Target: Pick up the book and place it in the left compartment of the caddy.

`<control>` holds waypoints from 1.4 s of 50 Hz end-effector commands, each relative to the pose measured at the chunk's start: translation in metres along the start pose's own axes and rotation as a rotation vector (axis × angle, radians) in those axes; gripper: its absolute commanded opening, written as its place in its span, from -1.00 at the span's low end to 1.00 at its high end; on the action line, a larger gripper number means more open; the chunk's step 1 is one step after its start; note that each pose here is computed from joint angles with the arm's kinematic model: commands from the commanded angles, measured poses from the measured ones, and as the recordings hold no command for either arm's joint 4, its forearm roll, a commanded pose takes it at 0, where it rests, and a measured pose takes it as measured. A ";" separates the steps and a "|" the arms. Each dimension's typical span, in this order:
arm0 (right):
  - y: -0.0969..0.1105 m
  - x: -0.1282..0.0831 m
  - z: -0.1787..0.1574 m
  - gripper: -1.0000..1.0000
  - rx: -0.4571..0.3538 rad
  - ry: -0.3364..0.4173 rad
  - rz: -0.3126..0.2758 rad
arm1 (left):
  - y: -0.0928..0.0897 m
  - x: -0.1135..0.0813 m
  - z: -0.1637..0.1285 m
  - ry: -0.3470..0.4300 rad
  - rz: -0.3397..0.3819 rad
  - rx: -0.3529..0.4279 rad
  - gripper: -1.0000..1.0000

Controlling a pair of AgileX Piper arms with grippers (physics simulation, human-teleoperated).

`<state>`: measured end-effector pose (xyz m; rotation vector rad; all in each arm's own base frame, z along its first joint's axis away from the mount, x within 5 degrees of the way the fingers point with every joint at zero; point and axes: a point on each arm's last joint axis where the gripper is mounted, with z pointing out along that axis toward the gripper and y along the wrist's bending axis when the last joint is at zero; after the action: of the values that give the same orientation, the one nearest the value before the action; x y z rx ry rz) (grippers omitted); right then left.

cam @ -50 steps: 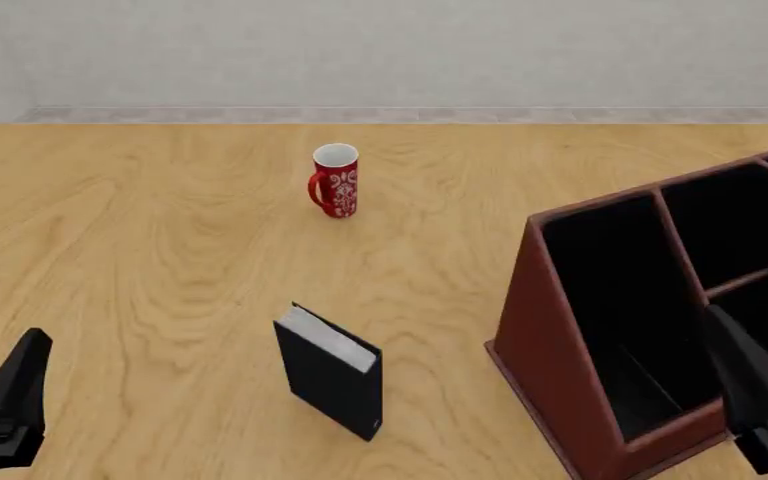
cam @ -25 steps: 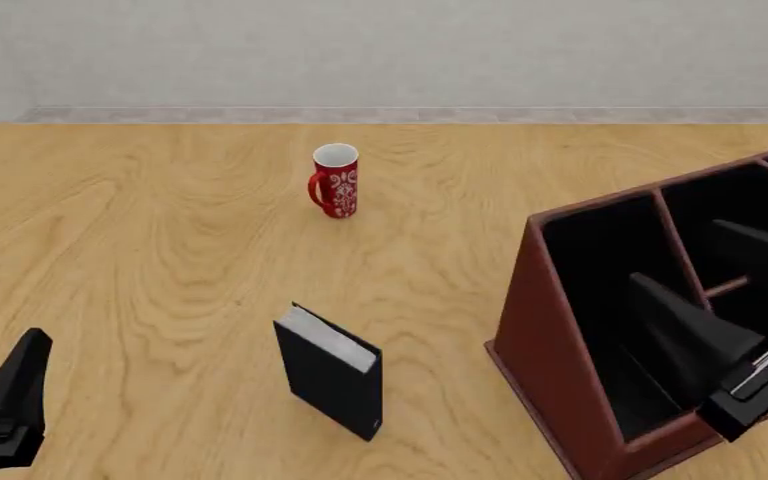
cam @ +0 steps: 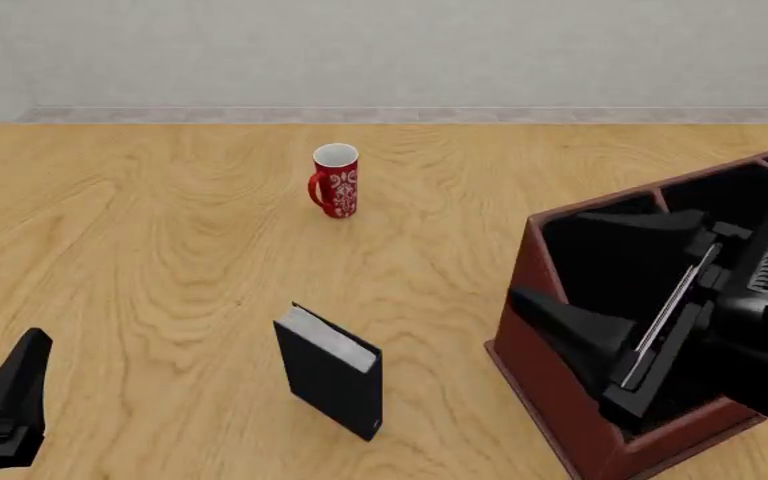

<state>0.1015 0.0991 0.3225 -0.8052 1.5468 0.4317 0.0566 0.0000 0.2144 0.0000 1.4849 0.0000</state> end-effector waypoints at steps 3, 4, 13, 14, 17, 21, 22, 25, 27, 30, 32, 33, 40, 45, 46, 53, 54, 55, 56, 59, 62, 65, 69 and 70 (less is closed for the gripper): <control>0.018 0.000 0.029 1.00 -0.118 0.061 -0.024 | 0.000 0.000 0.000 0.000 0.000 0.000 1.00; 0.018 0.000 0.029 1.00 -0.118 0.061 -0.024 | 0.000 0.000 0.000 0.000 0.000 0.000 1.00; 0.030 0.004 0.042 1.00 -0.176 0.099 -0.037 | 0.000 0.000 0.000 0.000 0.000 0.000 1.00; 0.032 0.005 0.044 1.00 -0.183 0.104 -0.045 | 0.000 0.000 0.000 0.000 0.000 0.000 1.00; 0.037 0.009 0.052 1.00 -0.202 0.132 -0.049 | 0.000 0.000 0.000 0.000 0.000 0.000 1.00; 0.040 0.011 0.060 1.00 -0.212 0.153 -0.057 | 0.000 0.000 0.000 0.000 0.000 0.000 1.00; 0.040 0.011 0.060 1.00 -0.212 0.153 -0.057 | 0.000 0.000 0.000 0.000 0.000 0.000 1.00; 0.044 0.013 0.066 1.00 -0.229 0.171 -0.063 | 0.000 0.000 0.000 0.000 0.000 0.000 1.00; 0.048 0.017 0.072 1.00 -0.242 0.187 -0.069 | 0.000 0.000 0.000 0.000 0.000 0.000 1.00; 0.050 0.021 0.079 1.00 -0.244 0.202 -0.072 | 0.000 0.000 0.000 0.000 0.000 0.000 1.00; 0.052 0.023 0.082 1.00 -0.248 0.211 -0.071 | 0.000 0.000 0.000 0.000 0.000 0.000 1.00; 0.053 0.025 0.084 1.00 -0.249 0.214 -0.074 | 0.000 0.000 0.000 0.000 0.000 0.000 1.00; 0.058 0.034 0.100 1.00 -0.256 0.247 -0.074 | 0.000 0.000 0.000 0.000 0.000 0.000 1.00; 0.063 0.041 0.110 1.00 -0.268 0.262 -0.082 | 0.000 0.000 0.000 0.000 0.000 0.000 1.00; 0.064 0.042 0.112 1.00 -0.269 0.264 -0.082 | 0.000 0.000 0.000 0.000 0.000 0.000 1.00; 0.070 0.052 0.122 1.00 -0.280 0.284 -0.086 | 0.000 0.000 0.000 0.000 0.000 0.000 1.00; 0.071 0.053 0.124 1.00 -0.280 0.287 -0.084 | 0.000 0.000 0.000 0.000 0.000 0.000 1.00; 0.071 0.056 0.126 1.00 -0.280 0.290 -0.086 | 0.000 0.000 0.000 0.000 0.000 0.000 1.00; 0.071 0.056 0.126 1.00 -0.280 0.290 -0.086 | 0.000 0.000 0.000 0.000 0.000 0.000 1.00; 0.074 0.062 0.130 1.00 -0.284 0.305 -0.086 | 0.000 0.000 0.000 0.000 0.000 0.000 1.00; 0.075 0.068 0.133 1.00 -0.283 0.313 -0.089 | 0.000 0.000 0.000 0.000 0.000 0.000 1.00; 0.075 0.072 0.136 1.00 -0.281 0.323 -0.087 | 0.000 0.000 0.000 0.000 0.000 0.000 1.00; 0.077 0.078 0.140 1.00 -0.282 0.335 -0.088 | 0.000 0.000 0.000 0.000 0.000 0.000 1.00; 0.077 0.080 0.141 1.00 -0.281 0.338 -0.089 | 0.000 0.000 0.000 0.000 0.000 0.000 1.00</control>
<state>0.1440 0.2234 0.2270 -1.1938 1.7494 0.4830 0.0566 0.0000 0.2144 0.0000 1.4849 0.0000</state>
